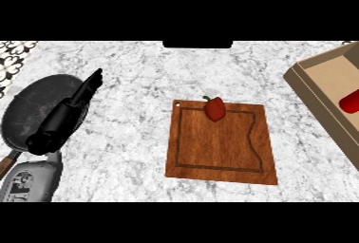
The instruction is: Pick the can from the cutting board and place it in the cardboard box
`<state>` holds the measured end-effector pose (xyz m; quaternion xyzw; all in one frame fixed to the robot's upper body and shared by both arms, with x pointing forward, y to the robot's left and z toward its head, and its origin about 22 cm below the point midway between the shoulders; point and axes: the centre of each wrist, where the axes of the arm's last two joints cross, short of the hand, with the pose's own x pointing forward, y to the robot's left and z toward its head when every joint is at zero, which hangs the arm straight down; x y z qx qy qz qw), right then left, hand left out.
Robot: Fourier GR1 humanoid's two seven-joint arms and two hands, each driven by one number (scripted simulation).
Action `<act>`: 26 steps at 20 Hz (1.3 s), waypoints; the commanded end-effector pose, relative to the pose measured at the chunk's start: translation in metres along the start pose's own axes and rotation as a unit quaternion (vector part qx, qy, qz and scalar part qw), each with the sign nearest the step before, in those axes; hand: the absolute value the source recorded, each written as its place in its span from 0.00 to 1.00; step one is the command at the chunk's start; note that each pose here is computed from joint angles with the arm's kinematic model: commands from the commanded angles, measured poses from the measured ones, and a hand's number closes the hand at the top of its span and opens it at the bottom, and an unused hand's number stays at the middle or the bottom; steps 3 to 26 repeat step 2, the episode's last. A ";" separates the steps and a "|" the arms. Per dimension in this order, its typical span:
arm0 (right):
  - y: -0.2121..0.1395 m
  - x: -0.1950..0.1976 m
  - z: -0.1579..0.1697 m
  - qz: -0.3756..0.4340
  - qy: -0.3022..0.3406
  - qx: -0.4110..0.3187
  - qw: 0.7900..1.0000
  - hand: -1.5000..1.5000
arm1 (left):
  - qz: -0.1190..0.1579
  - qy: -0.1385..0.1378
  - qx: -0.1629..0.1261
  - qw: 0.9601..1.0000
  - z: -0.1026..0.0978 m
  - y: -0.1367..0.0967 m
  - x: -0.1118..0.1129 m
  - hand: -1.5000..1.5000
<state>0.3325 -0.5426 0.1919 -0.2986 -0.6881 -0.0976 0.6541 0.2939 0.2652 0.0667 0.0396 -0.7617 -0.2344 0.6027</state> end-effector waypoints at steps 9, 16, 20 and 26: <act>-0.026 -0.025 0.014 -0.048 -0.004 -0.070 0.996 0.00 | -0.001 -0.002 -0.007 1.000 -0.006 -0.016 0.000 0.50; -0.026 -0.025 0.014 -0.048 -0.004 -0.070 0.996 0.00 | -0.001 -0.002 -0.007 1.000 -0.006 -0.016 0.000 0.50; -0.026 -0.025 0.014 -0.048 -0.004 -0.070 0.996 0.00 | -0.001 -0.002 -0.007 1.000 -0.006 -0.016 0.000 0.50; -0.026 -0.025 0.014 -0.048 -0.004 -0.070 0.996 0.00 | -0.001 -0.002 -0.007 1.000 -0.006 -0.016 0.000 0.50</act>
